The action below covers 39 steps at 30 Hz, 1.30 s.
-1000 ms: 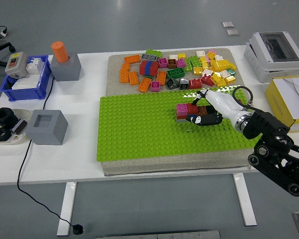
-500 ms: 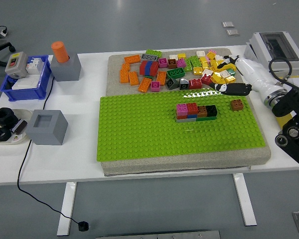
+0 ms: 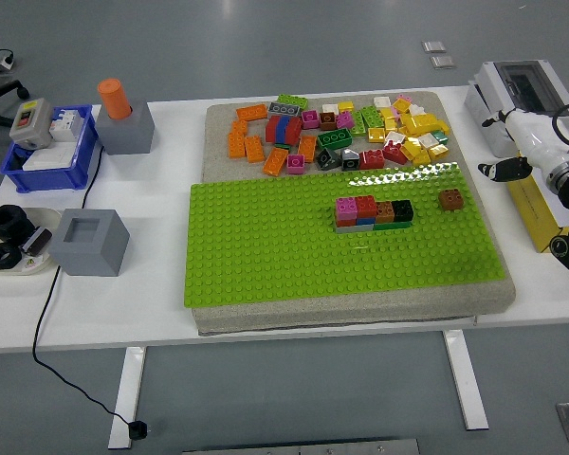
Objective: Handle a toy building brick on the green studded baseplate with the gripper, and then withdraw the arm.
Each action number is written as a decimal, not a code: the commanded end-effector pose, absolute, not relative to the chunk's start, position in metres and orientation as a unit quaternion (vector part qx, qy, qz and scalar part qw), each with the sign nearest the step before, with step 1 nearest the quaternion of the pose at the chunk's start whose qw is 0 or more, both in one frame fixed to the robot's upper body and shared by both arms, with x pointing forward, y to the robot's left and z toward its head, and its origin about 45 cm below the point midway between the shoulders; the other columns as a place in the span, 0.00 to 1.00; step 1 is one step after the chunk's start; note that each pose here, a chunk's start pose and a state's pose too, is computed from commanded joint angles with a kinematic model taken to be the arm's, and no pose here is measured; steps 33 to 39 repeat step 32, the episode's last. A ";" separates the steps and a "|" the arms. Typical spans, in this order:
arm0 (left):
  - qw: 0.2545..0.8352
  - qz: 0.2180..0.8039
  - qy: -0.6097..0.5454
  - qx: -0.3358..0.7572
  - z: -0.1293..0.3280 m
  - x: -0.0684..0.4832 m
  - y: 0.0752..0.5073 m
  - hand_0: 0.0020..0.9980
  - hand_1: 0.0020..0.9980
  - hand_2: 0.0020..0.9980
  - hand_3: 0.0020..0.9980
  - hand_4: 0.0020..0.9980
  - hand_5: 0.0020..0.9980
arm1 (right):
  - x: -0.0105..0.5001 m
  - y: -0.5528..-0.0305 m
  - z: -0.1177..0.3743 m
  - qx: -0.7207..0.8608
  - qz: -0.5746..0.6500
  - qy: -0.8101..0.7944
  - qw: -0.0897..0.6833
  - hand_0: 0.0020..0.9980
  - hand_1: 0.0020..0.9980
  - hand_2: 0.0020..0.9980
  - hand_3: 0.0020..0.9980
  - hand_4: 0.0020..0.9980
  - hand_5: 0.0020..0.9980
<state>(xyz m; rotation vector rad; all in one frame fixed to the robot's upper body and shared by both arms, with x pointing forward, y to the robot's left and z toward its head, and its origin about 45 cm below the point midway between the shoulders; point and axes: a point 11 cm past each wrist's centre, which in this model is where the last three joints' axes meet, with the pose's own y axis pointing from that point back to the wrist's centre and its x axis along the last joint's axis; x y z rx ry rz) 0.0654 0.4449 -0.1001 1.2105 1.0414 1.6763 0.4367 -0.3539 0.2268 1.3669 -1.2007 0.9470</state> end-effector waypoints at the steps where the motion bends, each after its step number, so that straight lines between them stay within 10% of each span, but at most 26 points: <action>1: 0.401 0.663 0.412 0.479 -0.100 0.065 0.445 0.64 0.62 0.60 0.59 0.61 0.26 | 0.437 -0.355 0.226 0.569 0.393 -0.501 0.520 0.81 0.86 0.89 0.75 0.77 0.17; 39: 0.399 0.666 0.413 0.476 -0.099 0.065 0.447 0.64 0.62 0.60 0.59 0.61 0.25 | 0.440 -0.340 0.220 0.556 0.425 -0.439 0.564 0.82 0.85 0.90 0.76 0.78 0.14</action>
